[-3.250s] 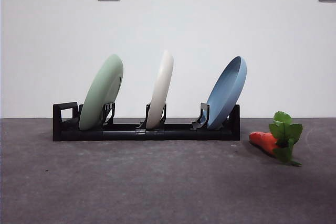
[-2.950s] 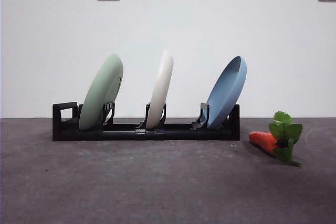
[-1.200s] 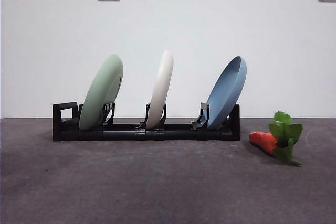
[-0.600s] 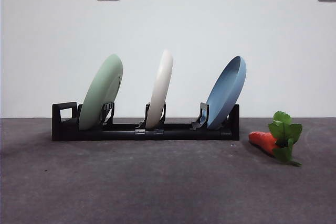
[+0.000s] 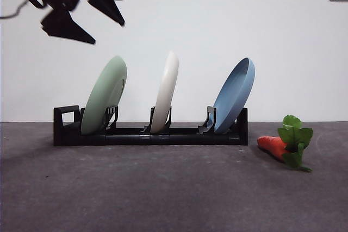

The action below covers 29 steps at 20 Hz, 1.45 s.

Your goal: Take the green plate from the plate rack,put the plate on the table,take the carrot from the table,put the carrot in the plate

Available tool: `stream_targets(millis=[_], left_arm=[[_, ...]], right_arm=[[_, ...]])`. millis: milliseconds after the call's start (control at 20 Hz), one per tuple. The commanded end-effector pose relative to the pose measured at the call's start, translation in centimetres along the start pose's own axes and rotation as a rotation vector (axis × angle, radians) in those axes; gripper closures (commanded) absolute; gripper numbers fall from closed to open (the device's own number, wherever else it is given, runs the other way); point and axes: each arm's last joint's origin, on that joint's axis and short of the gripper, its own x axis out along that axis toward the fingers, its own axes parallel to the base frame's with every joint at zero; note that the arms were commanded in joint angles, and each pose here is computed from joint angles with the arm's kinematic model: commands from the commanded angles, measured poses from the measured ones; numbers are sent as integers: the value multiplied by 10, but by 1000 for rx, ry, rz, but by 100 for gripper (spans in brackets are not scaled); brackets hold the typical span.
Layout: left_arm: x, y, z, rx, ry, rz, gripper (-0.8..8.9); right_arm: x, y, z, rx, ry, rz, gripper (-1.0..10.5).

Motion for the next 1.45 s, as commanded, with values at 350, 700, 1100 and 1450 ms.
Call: stream_targets(millis=[350,700,1100,1450], left_arm=[[52,11,-17,12,54,35,294],[55,7,-19,7,77,25,534],[54,7,-25,-23,131,17,729],[54,7,-25,-31,131,13,821]], right_arm=[[0,0,1,3,-5,1,320],[0,0,1,3,-5,1,320],[0,0,1,5,-5,2,320],[0,0,1,5,-5,2,320]])
